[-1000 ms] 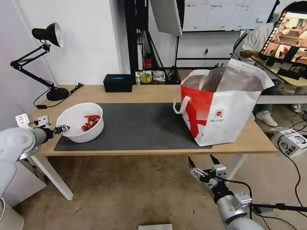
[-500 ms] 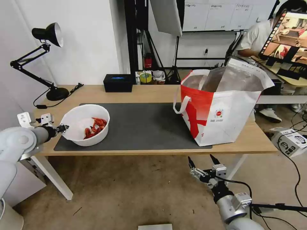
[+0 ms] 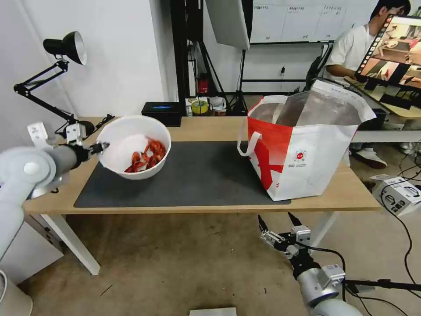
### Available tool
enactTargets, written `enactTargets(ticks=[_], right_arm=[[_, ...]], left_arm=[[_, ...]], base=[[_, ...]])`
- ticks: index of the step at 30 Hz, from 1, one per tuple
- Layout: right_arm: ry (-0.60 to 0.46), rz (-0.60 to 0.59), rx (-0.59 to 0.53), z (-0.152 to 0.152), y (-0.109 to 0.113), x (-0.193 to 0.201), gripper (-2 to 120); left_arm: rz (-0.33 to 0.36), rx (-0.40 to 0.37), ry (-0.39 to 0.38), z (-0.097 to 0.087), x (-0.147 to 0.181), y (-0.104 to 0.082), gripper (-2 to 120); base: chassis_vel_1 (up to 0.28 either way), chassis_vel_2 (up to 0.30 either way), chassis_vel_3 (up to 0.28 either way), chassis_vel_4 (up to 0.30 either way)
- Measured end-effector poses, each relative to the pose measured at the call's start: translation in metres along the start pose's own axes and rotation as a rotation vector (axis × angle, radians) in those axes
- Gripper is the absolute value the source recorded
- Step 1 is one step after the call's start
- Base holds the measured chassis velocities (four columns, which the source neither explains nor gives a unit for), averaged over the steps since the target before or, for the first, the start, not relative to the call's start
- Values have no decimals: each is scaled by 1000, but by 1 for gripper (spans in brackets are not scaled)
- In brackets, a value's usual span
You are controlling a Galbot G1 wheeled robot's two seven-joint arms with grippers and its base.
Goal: Pick up the trash from the table and place it into the takeout bag.
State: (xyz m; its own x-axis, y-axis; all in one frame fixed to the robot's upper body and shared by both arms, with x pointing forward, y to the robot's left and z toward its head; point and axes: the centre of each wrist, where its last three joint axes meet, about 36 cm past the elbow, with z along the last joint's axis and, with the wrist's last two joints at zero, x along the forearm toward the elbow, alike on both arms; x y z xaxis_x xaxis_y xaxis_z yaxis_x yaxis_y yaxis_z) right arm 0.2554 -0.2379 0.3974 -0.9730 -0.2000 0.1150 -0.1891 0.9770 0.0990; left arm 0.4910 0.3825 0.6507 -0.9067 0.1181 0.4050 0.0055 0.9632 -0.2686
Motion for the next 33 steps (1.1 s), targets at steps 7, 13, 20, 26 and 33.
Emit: enactTargets(ticks=[7,13,20,26,33], right_arm=[[0,0,0,0,0,0,100],[0,0,0,0,0,0,100],[0,0,0,0,0,0,100],[0,0,0,0,0,0,100],[0,0,0,0,0,0,100]], left_arm=[[101,-13,-40,-26,-5,-41,0],[210,-28,-80,-52,-18,-90,0],[345,-4,-93,-62,-38,-148,0],[410,24,-110,-79,-57,-202,0],[429,75,-151,-85,-80,-271,0]], base=[[0,0,0,0],[0,0,0,0],[0,0,0,0],[0,0,0,0],[0,0,0,0]])
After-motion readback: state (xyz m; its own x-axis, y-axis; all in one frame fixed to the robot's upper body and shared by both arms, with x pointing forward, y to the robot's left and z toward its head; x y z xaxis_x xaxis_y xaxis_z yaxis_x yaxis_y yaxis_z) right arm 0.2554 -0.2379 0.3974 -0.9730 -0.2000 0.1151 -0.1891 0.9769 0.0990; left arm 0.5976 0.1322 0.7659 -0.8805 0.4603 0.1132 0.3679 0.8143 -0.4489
